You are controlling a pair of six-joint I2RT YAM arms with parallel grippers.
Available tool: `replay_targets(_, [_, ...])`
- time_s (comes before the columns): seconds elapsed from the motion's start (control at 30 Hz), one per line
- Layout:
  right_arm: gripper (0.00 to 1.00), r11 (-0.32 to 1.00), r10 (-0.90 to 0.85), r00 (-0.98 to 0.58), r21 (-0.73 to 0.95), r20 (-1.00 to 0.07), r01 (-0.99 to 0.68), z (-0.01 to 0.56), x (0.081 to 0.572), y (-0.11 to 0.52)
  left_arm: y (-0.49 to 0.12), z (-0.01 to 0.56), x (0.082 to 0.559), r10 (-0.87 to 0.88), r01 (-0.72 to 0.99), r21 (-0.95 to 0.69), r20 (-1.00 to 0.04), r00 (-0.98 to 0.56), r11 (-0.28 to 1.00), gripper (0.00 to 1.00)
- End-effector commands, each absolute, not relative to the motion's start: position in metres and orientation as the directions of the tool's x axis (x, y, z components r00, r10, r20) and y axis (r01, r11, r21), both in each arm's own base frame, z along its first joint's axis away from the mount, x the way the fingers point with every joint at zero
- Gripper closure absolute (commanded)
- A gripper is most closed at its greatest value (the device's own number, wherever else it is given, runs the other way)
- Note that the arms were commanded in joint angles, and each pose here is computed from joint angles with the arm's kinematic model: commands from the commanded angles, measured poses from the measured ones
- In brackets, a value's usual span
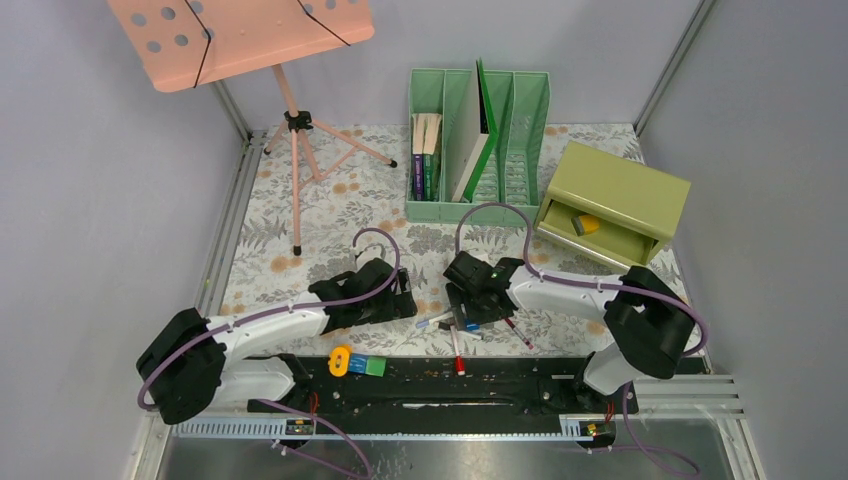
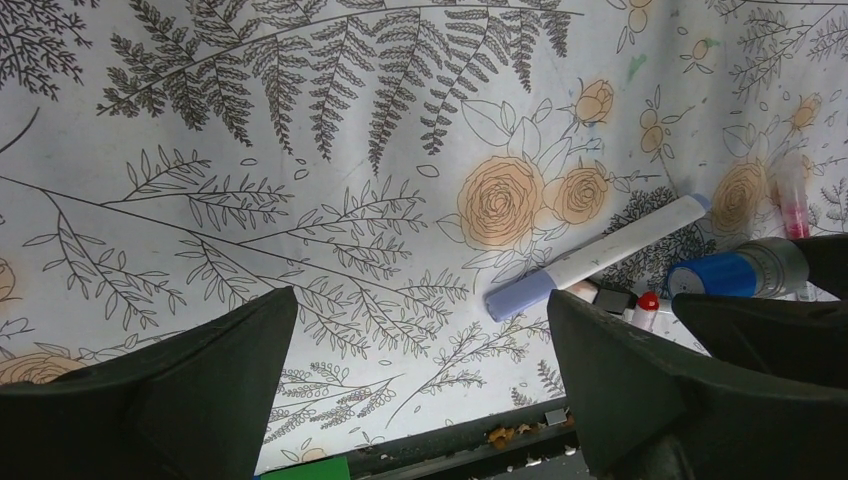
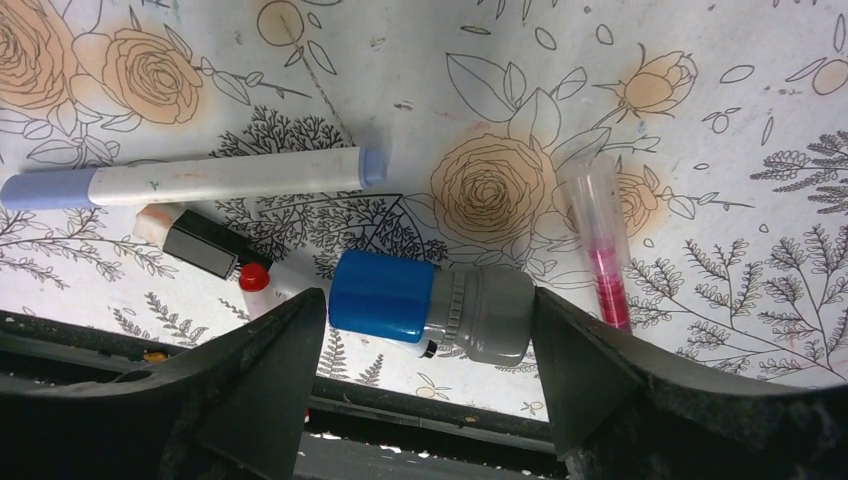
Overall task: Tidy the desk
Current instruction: Pick up the stationery from the corner of the board.
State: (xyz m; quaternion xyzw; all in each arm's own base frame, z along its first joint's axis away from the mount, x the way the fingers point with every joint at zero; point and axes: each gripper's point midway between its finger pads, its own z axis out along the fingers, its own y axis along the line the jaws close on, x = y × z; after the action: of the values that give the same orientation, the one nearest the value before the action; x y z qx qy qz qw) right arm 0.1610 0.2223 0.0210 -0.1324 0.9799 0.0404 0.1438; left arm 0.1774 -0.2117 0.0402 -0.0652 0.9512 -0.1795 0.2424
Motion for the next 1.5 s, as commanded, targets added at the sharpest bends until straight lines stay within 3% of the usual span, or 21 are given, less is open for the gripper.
replay_targets(0.0, [0.20,0.960,-0.255,-0.901,0.018,-0.350,-0.279,0.029,0.175,0.230,-0.217,0.043,0.182,-0.227,-0.042,-0.391,-0.439,-0.869,0.919,0.01])
replay_targets(0.17, [0.25,0.959,-0.265,-0.899,0.002,-0.349,-0.284,0.027,0.177,0.230,-0.217,0.041,0.182,-0.220,-0.041,-0.385,-0.434,-0.874,0.922,0.01])
replay_targets(0.63, [0.26,0.953,-0.289,-0.898,-0.015,-0.332,-0.301,0.021,0.179,0.232,-0.216,0.050,0.185,-0.232,-0.032,-0.401,-0.462,-0.856,0.916,0.01])
replay_targets(1.17, [0.76,0.948,-0.280,-0.876,0.028,-0.392,-0.316,0.041,0.178,0.229,-0.211,0.049,0.184,-0.238,-0.036,-0.398,-0.470,-0.850,0.917,0.01])
replay_targets(1.47, [0.84,0.944,-0.292,-0.845,0.006,-0.448,-0.329,0.069,0.184,0.221,-0.208,0.049,0.183,-0.251,-0.046,-0.402,-0.474,-0.844,0.915,0.01])
